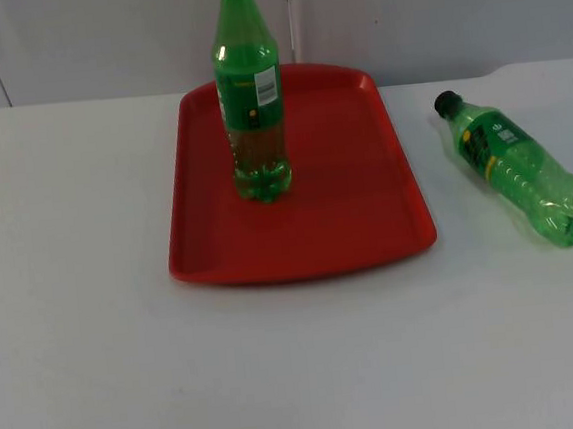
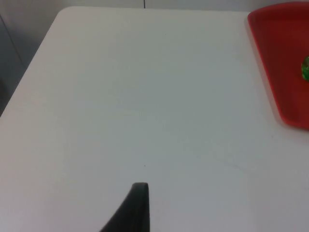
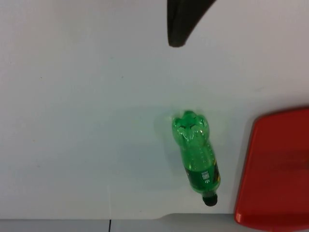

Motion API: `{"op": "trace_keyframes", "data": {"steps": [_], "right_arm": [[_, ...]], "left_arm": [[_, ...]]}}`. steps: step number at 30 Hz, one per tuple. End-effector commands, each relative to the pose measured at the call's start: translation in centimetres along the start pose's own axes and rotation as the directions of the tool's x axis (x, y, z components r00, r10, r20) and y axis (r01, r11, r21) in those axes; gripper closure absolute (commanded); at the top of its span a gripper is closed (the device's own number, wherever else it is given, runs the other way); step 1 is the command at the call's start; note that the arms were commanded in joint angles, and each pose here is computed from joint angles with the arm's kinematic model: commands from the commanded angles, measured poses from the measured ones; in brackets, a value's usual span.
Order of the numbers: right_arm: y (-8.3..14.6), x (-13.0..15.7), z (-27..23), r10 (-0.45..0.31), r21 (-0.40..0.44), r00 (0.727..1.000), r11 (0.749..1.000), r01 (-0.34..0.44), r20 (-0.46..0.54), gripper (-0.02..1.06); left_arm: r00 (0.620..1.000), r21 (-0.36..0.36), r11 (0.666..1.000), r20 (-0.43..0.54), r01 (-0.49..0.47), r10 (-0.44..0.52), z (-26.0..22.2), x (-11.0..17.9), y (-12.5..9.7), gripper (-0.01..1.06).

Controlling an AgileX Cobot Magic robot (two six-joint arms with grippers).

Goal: Place the bottle upright on the tray.

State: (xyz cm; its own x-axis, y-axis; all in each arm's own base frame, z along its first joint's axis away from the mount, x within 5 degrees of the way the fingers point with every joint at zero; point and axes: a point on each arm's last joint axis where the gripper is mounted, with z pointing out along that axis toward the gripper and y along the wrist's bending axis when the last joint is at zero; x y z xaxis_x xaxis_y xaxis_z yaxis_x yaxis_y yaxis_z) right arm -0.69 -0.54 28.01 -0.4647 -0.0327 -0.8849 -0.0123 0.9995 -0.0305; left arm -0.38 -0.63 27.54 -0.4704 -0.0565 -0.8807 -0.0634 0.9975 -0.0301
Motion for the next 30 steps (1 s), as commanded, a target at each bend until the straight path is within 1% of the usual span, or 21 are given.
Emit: {"op": "trace_keyframes", "data": {"steps": [1,16,21,23,24,27,28,30], "right_arm": [[0.0,0.0,0.0,-0.005,0.008,1.000,1.000,0.005,0.009,-0.01],[0.0,0.0,0.0,-0.013,0.010,1.000,1.000,0.013,0.009,-0.01],[-0.2,-0.1,-0.1,-0.020,0.024,1.000,1.000,0.019,0.018,-0.01],[-0.1,-0.4,0.6,-0.024,0.023,0.999,0.999,0.025,-0.027,0.00],[-0.1,-0.4,0.6,-0.024,0.023,0.999,0.999,0.025,-0.027,0.00],[-0.1,-1.4,1.7,-0.029,0.020,0.995,0.999,0.031,-0.099,0.01],[-0.1,-1.4,1.7,-0.029,0.020,0.995,0.999,0.031,-0.099,0.01],[0.0,-2.5,2.3,-0.029,0.014,0.994,0.999,0.030,-0.109,0.01]], "left_arm": [[1.000,0.002,1.000,0.000,-0.009,0.009,0.0,0.1,0.1,0.00],[1.000,0.002,1.000,0.000,-0.009,0.009,0.0,0.1,0.1,0.00],[1.000,0.002,1.000,0.000,-0.009,0.009,0.0,0.1,0.1,0.00],[1.000,0.002,1.000,0.000,-0.009,0.009,0.0,0.1,0.1,0.00],[1.000,0.002,1.000,0.000,-0.009,0.009,0.0,0.1,0.1,0.00],[1.000,0.002,1.000,0.000,-0.009,0.009,0.0,0.1,0.1,0.00],[1.000,0.002,1.000,0.000,-0.009,0.009,0.0,0.1,0.1,0.00],[1.000,0.002,1.000,0.000,-0.009,0.009,0.0,0.1,0.1,0.00]]}}
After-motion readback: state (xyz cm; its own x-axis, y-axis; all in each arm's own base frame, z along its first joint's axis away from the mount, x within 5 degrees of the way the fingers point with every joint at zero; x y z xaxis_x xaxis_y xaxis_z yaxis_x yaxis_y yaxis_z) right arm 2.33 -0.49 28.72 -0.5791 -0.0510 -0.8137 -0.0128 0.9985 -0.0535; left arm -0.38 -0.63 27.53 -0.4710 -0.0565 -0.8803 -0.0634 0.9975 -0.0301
